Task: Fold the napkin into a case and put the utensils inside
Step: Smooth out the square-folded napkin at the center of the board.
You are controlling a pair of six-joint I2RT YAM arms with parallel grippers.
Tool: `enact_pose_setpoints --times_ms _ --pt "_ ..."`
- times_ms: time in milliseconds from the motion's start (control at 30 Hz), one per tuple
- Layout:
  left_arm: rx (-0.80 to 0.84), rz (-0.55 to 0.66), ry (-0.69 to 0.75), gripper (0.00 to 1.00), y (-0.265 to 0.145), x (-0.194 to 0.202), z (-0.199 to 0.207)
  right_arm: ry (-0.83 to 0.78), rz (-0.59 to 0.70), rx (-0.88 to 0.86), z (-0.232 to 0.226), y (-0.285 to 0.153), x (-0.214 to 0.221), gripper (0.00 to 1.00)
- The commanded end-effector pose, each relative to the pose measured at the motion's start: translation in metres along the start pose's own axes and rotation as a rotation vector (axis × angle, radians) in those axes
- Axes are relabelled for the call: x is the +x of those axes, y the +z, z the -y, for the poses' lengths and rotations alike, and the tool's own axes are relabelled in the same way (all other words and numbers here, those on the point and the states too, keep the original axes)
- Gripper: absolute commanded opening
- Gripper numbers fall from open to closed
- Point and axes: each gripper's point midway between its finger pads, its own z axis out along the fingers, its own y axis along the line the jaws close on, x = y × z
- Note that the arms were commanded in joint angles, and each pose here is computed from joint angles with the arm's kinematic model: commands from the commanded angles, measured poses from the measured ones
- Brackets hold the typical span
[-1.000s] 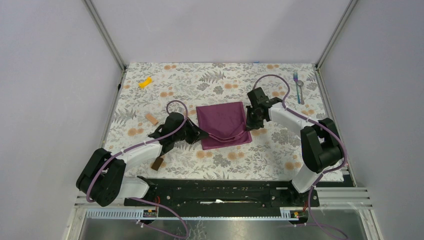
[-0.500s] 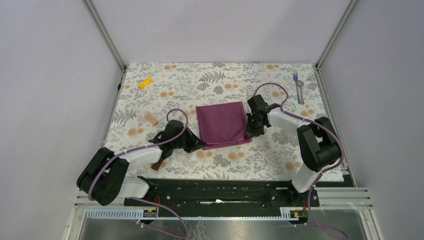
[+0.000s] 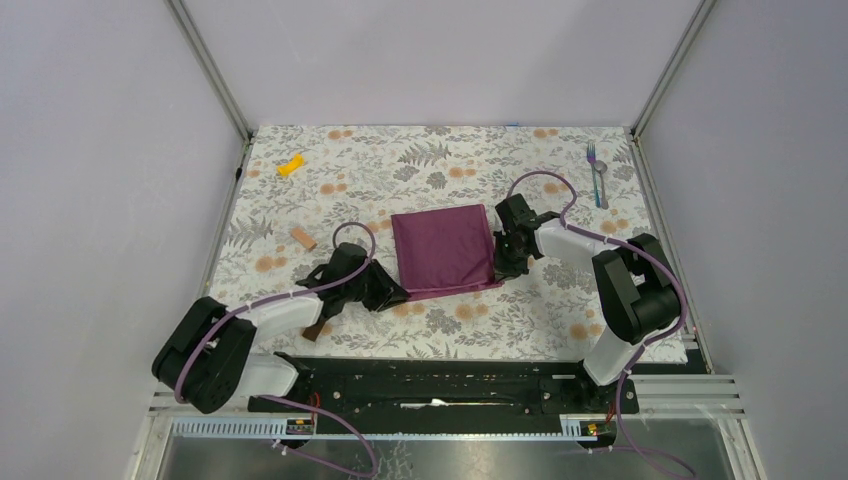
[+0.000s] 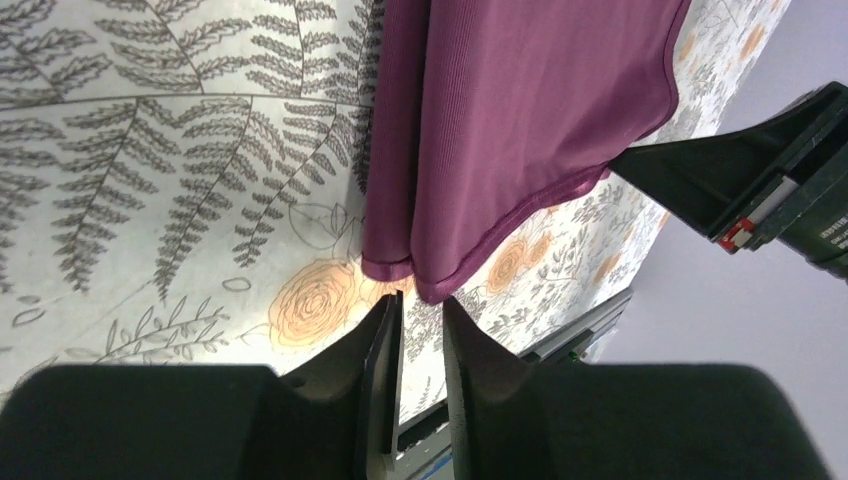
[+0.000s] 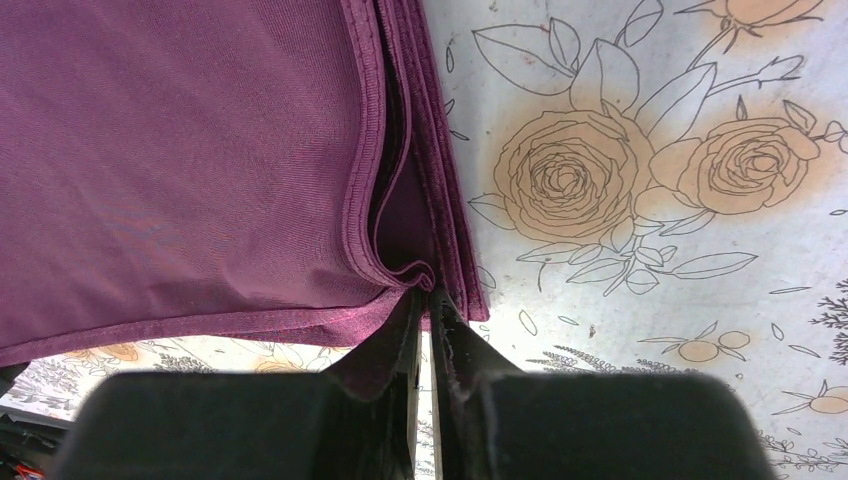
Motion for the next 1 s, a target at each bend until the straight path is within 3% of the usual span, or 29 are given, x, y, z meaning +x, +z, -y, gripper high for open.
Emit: enact_pose_setpoints --times_ms 0,67,200,333,500,700,833,967 --pt "0.001 0.046 0.079 0.32 -0.014 -0.009 0.009 -0.002 0.01 -0.02 -0.006 -0.001 0.0 0.0" --pt "-0.008 0.043 0.099 0.39 -0.019 -0.009 0.013 -0.001 0.009 -0.021 -0.006 -0.001 0.0 0.0" --pt "0.015 0.05 0.141 0.39 -0.029 -0.013 0.029 -0.003 0.009 -0.026 -0.008 -0.001 0.0 0.0" --pt "0.079 0.042 0.174 0.34 -0.03 -0.017 0.053 -0.002 0.007 -0.027 -0.007 -0.001 0.001 0.0" --pt "0.1 0.0 0.2 0.19 -0.011 -0.021 0.067 -0.001 0.006 -0.028 -0.007 -0.001 0.002 0.0" --pt "0.085 -0.028 0.187 0.12 0.01 -0.018 0.051 -0.003 0.007 -0.033 -0.008 -0.002 0.001 0.0" --pt "0.047 -0.049 0.143 0.1 0.016 -0.005 0.018 -0.002 0.001 -0.051 -0.012 -0.005 0.002 0.01" --pt "0.034 -0.064 0.119 0.1 0.019 0.004 -0.002 -0.029 0.024 -0.098 -0.025 -0.023 -0.008 0.15"
